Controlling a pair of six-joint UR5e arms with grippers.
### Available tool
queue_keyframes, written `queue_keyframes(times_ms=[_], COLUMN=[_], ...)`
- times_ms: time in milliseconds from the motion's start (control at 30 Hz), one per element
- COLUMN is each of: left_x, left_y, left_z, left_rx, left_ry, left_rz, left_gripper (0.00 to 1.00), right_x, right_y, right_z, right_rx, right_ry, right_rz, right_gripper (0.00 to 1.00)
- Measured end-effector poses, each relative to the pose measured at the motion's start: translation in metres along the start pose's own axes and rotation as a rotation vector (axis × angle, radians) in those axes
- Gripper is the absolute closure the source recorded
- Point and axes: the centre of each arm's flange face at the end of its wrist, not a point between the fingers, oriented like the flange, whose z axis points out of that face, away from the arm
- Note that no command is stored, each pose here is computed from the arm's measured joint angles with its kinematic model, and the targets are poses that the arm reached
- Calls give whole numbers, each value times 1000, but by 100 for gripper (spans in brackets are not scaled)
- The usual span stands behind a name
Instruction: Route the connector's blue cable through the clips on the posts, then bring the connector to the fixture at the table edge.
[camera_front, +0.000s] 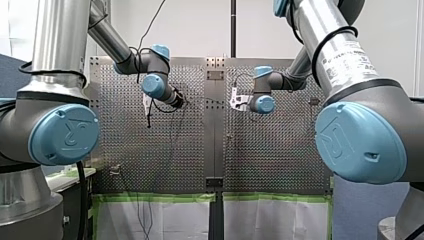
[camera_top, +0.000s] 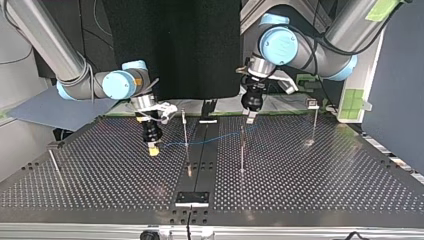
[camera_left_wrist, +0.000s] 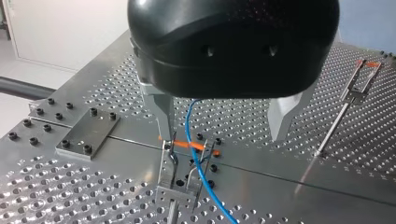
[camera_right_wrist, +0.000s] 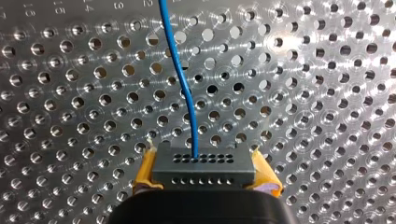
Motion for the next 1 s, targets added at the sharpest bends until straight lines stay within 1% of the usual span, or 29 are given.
queue_keyframes(times_ms=[333,533,733,867,1000], left_x=[0,-8,-14,-14,-15], left_y=[-3,-9,-21,-33,-45], left_z=[-2,-7,-14,-17,-20], left_rx=[7,22,49,71,80], left_ry=[-1,-15,-41,-65,-94], left_rz=[1,28,63,56,47], left_gripper=[0,0,0,0,0], right_x=[-1,-2,-4,-5,-6], right_y=[-1,-1,1,3,6], right_z=[-1,-1,-2,-3,-4], right_rx=[3,4,-2,-11,-25], right_ry=[-6,-9,-27,-37,-45], right_rz=[2,2,0,-7,-11], right_gripper=[100,100,100,100,100])
